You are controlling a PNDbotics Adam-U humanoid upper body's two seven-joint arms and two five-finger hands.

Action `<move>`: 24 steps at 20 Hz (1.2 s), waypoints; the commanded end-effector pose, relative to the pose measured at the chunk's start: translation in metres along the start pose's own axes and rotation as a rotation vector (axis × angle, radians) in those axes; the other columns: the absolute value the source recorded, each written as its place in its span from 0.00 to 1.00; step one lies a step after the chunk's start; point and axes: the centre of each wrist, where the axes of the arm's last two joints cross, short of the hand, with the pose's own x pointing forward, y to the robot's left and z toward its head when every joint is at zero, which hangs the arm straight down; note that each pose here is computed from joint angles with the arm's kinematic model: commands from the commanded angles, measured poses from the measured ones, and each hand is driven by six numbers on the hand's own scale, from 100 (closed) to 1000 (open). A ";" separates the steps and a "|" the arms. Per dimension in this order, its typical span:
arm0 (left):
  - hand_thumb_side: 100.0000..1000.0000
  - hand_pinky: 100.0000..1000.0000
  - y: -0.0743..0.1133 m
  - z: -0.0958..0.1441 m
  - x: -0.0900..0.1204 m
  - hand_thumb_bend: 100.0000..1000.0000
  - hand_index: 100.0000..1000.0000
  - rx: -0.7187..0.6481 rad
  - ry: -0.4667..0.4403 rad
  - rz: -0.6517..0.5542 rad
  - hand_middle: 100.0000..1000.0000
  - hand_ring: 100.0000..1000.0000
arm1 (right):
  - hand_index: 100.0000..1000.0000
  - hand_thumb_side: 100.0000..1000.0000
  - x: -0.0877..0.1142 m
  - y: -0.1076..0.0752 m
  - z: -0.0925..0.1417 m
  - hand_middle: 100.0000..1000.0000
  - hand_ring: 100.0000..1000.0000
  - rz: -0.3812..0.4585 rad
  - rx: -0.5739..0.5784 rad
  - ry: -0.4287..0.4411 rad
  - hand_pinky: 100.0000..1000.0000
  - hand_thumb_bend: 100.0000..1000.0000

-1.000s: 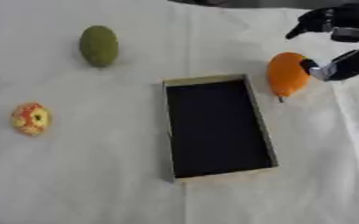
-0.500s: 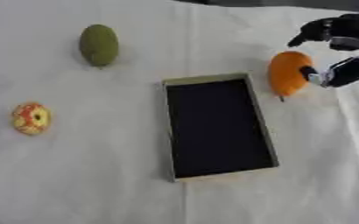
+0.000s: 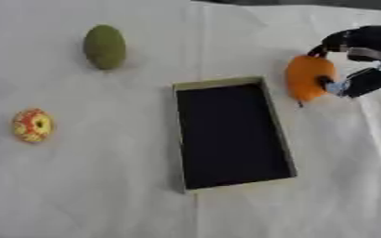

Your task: Pick up objects on the table and place them in the box.

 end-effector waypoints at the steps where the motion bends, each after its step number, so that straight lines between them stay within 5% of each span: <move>1: 0.53 0.84 0.001 -0.004 0.006 0.00 0.79 -0.014 -0.024 -0.005 0.67 0.64 | 0.92 0.51 -0.008 -0.006 0.004 0.68 0.97 0.018 -0.009 0.035 0.88 0.00; 5: 0.53 0.84 0.001 -0.004 0.006 0.00 0.79 -0.015 -0.022 -0.003 0.67 0.64 | 0.82 0.38 -0.008 -0.005 0.000 0.57 0.93 0.009 -0.042 0.025 0.85 0.00; 9: 0.53 0.84 0.001 -0.003 0.006 0.00 0.79 -0.015 -0.016 -0.002 0.67 0.64 | 0.60 0.25 -0.004 -0.013 0.006 0.40 0.82 -0.050 -0.178 -0.002 0.81 0.00; 17: 0.53 0.84 0.000 -0.005 0.006 0.00 0.79 -0.017 -0.018 0.002 0.67 0.64 | 0.48 0.15 0.007 -0.032 0.027 0.30 0.74 -0.184 -0.446 -0.029 0.76 0.00; 24: 0.53 0.84 0.001 -0.005 0.006 0.00 0.79 -0.020 -0.021 -0.005 0.67 0.64 | 0.46 0.12 0.027 -0.057 0.051 0.28 0.72 -0.192 -0.627 -0.092 0.75 0.00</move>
